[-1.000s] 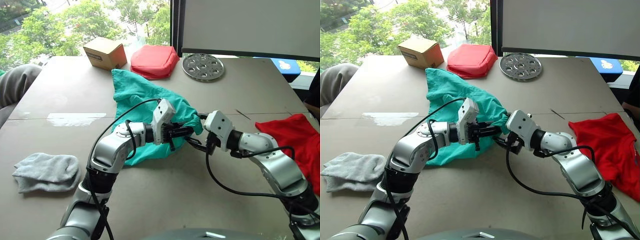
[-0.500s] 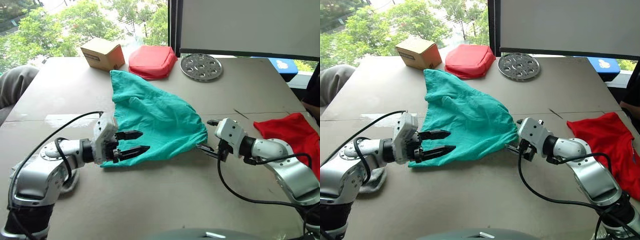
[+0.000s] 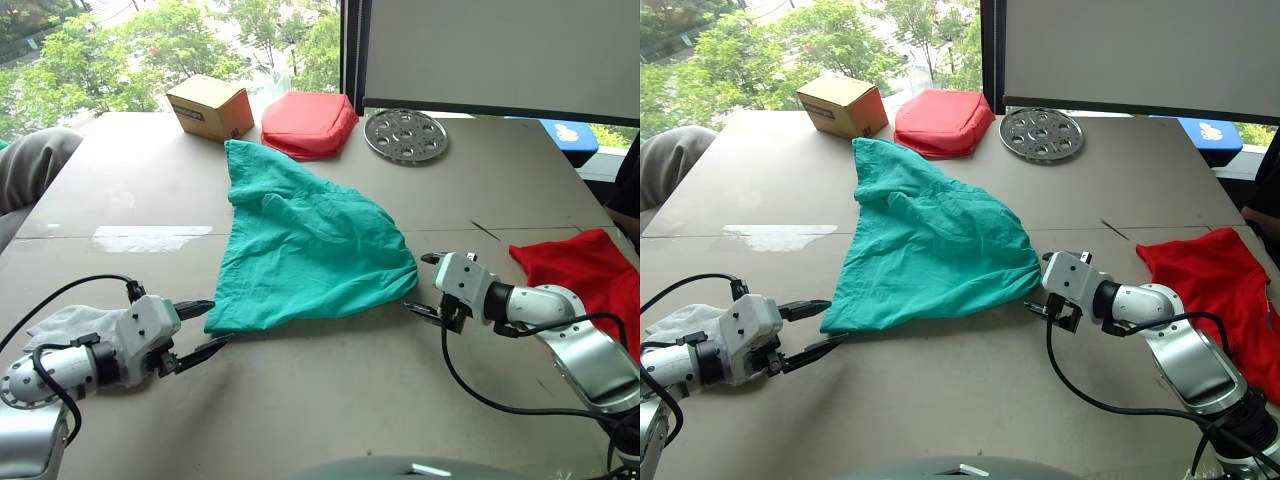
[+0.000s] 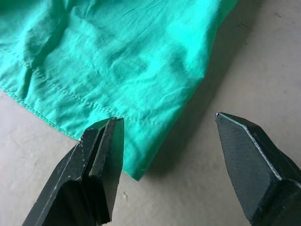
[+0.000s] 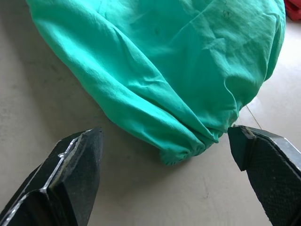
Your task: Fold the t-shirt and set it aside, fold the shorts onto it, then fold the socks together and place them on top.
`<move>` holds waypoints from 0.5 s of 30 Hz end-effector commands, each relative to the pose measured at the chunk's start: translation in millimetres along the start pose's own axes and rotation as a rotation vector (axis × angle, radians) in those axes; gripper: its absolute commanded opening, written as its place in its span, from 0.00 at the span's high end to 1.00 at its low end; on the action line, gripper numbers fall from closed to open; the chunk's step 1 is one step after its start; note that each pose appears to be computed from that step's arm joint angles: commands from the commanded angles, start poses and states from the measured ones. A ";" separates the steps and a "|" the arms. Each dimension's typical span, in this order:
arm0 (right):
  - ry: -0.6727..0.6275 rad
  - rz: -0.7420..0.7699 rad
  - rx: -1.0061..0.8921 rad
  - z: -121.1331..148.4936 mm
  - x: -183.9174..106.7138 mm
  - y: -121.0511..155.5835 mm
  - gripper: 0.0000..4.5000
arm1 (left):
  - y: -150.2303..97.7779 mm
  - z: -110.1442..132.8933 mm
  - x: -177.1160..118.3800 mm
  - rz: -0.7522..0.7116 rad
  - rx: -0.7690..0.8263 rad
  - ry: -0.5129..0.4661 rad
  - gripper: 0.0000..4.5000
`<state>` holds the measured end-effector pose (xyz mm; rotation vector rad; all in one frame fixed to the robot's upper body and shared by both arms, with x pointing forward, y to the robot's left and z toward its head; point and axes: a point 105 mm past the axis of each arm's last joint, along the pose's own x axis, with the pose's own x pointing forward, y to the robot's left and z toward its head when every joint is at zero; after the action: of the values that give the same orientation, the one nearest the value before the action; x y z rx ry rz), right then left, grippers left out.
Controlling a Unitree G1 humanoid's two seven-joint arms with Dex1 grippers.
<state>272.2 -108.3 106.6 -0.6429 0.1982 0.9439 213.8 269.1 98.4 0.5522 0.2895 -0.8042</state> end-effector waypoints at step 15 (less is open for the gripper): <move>0.024 -0.103 0.135 -4.8 16.4 -2.7 0.00 | 15.4 -10.6 15.1 0.049 0.067 -0.043 0.98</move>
<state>280.1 -108.9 90.3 -0.5227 0.2984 0.8197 233.9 269.0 77.7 0.6462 0.2350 -0.8106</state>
